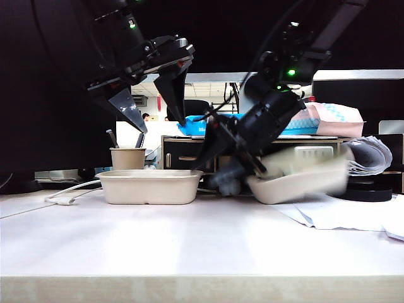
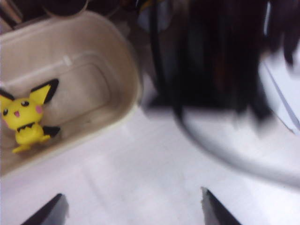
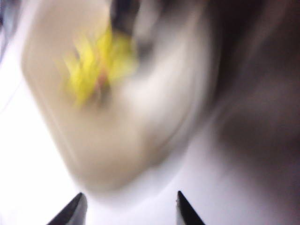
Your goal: Put the dolls with similar sizes into the same paper box, while dolls with different sizes go into separate paper boxes.
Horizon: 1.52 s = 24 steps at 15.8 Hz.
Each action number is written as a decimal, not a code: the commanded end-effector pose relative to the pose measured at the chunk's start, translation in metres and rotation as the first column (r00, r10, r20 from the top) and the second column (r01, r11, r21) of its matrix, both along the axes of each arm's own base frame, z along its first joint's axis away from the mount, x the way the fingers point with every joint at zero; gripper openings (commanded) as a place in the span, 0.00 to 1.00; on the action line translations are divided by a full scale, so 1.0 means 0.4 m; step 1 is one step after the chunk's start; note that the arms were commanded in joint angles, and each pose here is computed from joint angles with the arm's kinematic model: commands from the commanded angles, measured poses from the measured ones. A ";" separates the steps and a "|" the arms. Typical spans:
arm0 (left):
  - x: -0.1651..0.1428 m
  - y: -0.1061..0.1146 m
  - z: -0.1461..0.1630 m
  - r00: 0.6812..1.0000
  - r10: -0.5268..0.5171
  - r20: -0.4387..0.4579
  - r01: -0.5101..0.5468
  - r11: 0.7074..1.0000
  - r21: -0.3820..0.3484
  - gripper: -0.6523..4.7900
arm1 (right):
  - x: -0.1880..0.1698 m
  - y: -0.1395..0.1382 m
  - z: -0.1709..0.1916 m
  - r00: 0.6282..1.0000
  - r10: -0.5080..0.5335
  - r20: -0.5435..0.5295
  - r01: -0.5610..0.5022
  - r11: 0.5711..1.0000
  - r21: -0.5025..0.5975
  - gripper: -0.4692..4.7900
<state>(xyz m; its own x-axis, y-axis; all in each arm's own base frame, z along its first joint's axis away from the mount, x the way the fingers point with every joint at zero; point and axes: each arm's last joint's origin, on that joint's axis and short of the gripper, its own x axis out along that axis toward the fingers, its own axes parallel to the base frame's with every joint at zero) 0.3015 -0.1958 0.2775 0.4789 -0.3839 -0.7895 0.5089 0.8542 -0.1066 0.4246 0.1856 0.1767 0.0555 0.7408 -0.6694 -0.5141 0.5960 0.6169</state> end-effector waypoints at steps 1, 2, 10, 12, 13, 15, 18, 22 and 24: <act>-0.008 0.013 0.038 0.997 0.025 0.069 -0.025 1.000 -0.005 0.81 | -0.051 -0.024 0.192 0.986 0.016 0.163 -0.025 0.998 0.049 0.46; -0.023 0.027 0.071 0.991 0.052 0.122 -0.053 0.999 0.004 0.79 | -0.080 -0.037 0.271 0.970 0.016 0.243 -0.033 0.997 0.066 0.44; -0.397 0.282 0.423 0.802 0.287 0.524 -0.179 0.952 -0.247 0.11 | -0.593 -0.286 0.755 0.681 -0.208 0.702 0.342 0.938 -0.054 0.08; -0.490 0.339 0.457 0.762 0.322 0.562 -0.141 0.929 -0.342 0.11 | -0.707 -0.325 0.791 0.640 -0.238 0.731 0.350 0.937 -0.001 0.08; -0.550 0.374 0.470 0.745 0.335 0.577 -0.095 0.909 -0.406 0.11 | -0.800 -0.357 0.815 0.596 -0.305 0.743 0.368 0.926 0.084 0.08; -0.662 0.441 0.459 0.735 0.371 0.568 -0.035 0.857 -0.515 0.11 | -0.953 -0.411 0.840 0.485 -0.402 0.777 0.389 0.895 0.220 0.08; -0.766 0.508 0.356 0.745 0.387 0.544 -0.064 0.852 -0.519 0.11 | -1.160 -0.492 0.799 0.268 -0.496 0.826 0.459 0.819 0.343 0.08; -0.740 0.502 0.228 0.678 0.471 0.565 -0.156 0.843 -0.515 0.11 | -1.197 -0.511 0.623 0.164 -0.537 0.827 0.492 0.771 0.404 0.08; -0.650 0.456 0.158 0.609 0.525 0.594 -0.251 0.839 -0.483 0.11 | -1.074 -0.469 0.466 0.171 -0.530 0.830 0.499 0.773 0.391 0.08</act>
<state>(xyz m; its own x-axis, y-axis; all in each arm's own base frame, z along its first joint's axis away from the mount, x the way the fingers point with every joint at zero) 0.0330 -0.0093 0.3424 0.9730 -0.2165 -0.0804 0.1997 0.9635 -0.1781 -0.0172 -0.0060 0.3712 0.9491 0.3138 0.0265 -0.3148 0.9477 0.0526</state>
